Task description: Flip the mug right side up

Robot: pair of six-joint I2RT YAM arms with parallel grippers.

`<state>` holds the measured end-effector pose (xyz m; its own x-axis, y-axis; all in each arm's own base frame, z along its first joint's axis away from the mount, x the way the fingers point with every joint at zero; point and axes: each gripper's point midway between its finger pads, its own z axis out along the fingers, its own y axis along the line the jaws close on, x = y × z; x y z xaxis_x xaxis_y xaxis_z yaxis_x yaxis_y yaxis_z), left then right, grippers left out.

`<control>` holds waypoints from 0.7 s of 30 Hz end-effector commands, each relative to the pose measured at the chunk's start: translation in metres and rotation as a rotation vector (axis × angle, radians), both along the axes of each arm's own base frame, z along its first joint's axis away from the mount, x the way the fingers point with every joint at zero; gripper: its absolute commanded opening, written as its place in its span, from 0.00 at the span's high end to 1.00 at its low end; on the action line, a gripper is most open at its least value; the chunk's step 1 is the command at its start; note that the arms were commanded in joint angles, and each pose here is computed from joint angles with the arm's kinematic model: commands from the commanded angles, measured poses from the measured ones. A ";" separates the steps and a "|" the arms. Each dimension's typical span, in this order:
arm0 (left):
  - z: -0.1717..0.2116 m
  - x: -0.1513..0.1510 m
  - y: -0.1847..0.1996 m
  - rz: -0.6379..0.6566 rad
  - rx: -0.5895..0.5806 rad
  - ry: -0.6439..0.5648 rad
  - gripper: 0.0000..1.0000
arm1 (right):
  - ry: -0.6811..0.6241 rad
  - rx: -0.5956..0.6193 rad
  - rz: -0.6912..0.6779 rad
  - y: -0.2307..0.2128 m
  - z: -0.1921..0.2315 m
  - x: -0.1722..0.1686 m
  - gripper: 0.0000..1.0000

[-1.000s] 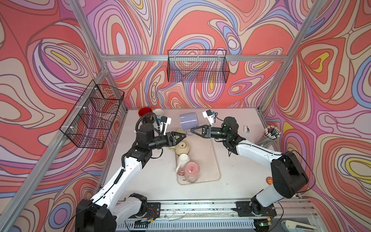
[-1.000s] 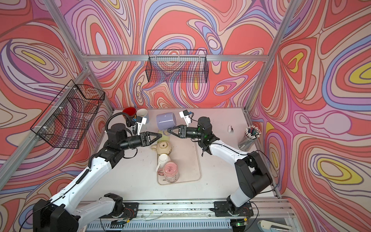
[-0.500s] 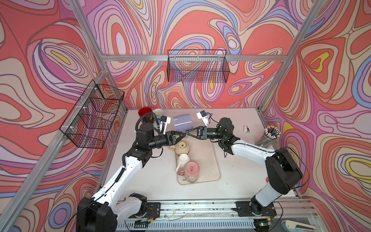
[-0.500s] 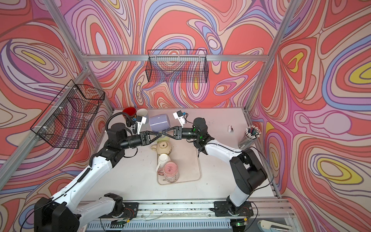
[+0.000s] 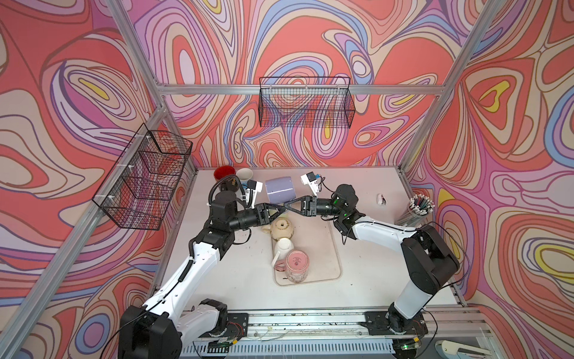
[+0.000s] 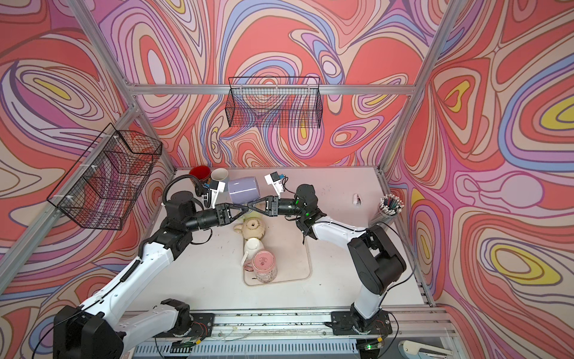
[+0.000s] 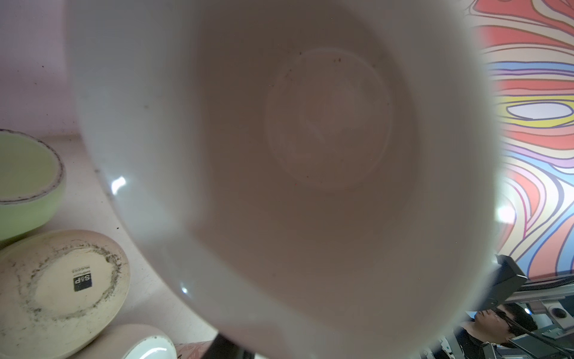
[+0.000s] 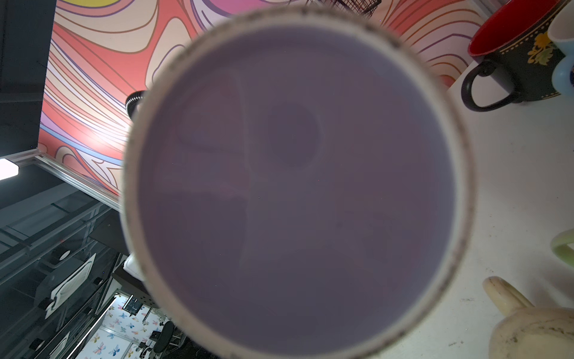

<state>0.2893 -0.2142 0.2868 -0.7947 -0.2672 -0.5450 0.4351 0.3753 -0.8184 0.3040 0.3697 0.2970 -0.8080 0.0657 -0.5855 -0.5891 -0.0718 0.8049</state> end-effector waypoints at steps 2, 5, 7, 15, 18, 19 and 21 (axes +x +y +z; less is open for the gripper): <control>0.014 -0.004 -0.002 -0.021 -0.024 -0.066 0.74 | -0.108 0.071 0.053 0.013 0.027 -0.015 1.00; 0.014 -0.005 -0.002 -0.020 -0.024 -0.069 0.90 | -0.103 0.079 0.056 0.013 0.026 -0.015 1.00; 0.013 -0.004 -0.002 -0.015 -0.021 -0.067 0.99 | -0.100 0.082 0.058 0.014 0.025 -0.014 1.00; 0.013 -0.003 0.000 -0.006 -0.018 -0.068 0.97 | -0.097 0.084 0.064 0.016 0.025 -0.015 1.00; 0.013 -0.003 0.000 -0.003 -0.017 -0.067 1.00 | -0.096 0.082 0.068 0.017 0.024 -0.016 1.00; 0.012 -0.002 0.001 -0.001 -0.017 -0.066 1.00 | -0.092 0.081 0.067 0.017 0.023 -0.016 1.00; 0.013 -0.002 0.002 0.005 -0.014 -0.073 1.00 | -0.094 0.079 0.068 0.017 0.022 -0.016 1.00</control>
<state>0.2928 -0.2079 0.2851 -0.7926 -0.3001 -0.5307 0.4065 0.3887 -0.8269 0.3048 0.3741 0.2983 -0.7930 0.0794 -0.6041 -0.6093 -0.1002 0.7866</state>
